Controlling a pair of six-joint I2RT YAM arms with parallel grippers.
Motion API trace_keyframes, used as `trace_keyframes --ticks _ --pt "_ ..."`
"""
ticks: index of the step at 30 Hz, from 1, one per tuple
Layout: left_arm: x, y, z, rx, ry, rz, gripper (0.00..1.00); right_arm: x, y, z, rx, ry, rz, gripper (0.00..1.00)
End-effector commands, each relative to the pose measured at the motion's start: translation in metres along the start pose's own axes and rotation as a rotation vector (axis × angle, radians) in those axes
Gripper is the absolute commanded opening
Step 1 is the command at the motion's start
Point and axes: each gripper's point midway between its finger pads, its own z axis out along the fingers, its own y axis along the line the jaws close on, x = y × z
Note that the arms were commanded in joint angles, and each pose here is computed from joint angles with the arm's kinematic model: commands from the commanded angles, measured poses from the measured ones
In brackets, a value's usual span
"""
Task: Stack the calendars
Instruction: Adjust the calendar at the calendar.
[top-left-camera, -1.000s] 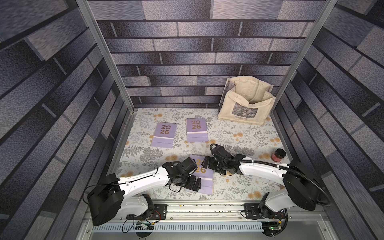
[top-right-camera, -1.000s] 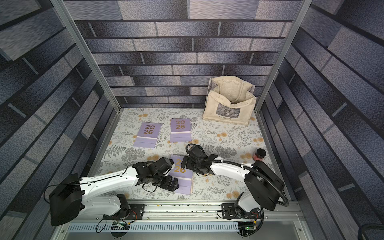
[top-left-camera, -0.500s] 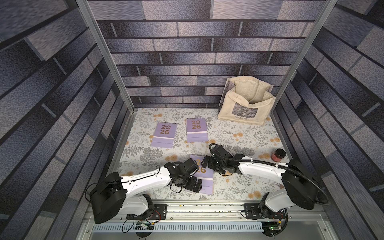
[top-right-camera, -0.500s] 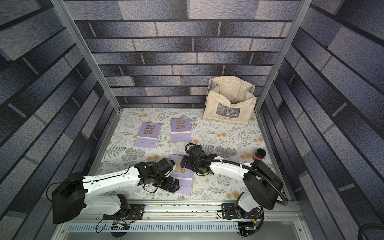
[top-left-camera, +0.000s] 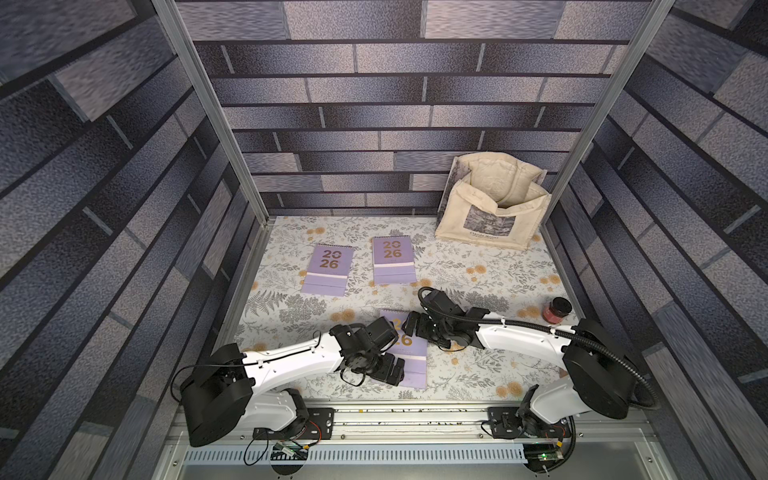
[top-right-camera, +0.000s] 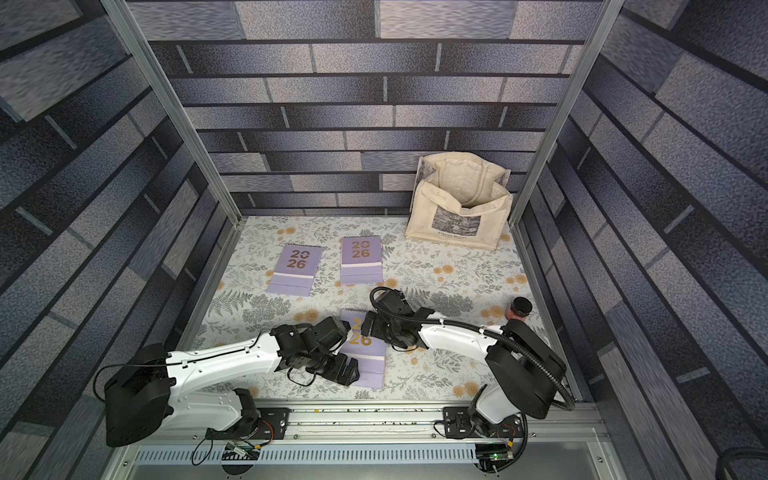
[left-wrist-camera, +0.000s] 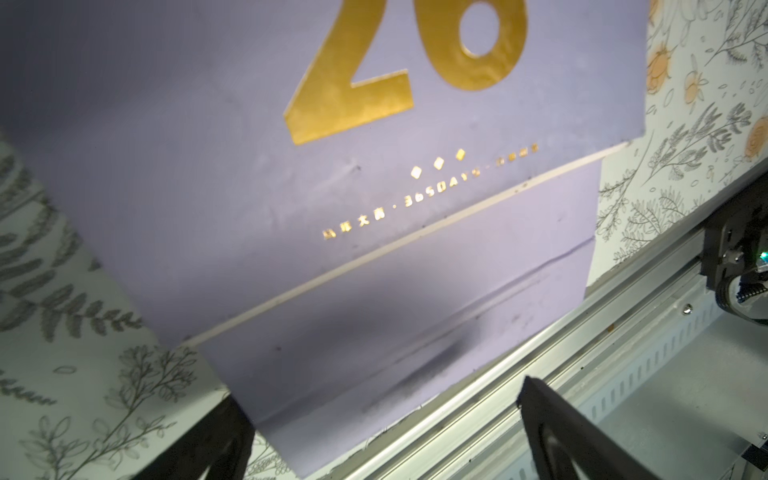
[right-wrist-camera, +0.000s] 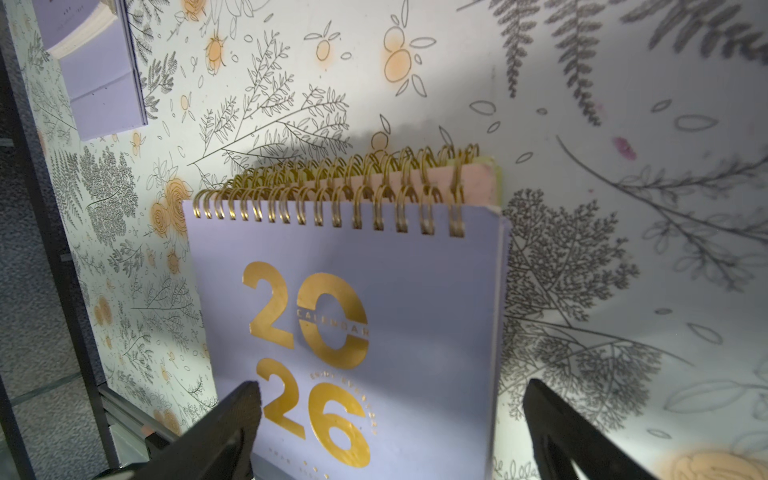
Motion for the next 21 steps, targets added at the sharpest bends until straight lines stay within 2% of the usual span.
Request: trace_keyframes --ticks 1,15,21 --pt "-0.003 -0.006 -0.002 0.004 -0.002 0.005 1.0 -0.005 0.007 0.0 -0.01 -0.008 -0.002 1.0" --pt "-0.01 0.024 -0.018 -0.109 -0.047 -0.023 1.0 -0.012 0.013 -0.004 0.003 -0.017 -0.038 1.0" --pt "-0.018 0.017 -0.026 -0.06 -0.086 -0.008 1.0 -0.012 0.014 -0.002 0.008 -0.01 -0.043 1.0"
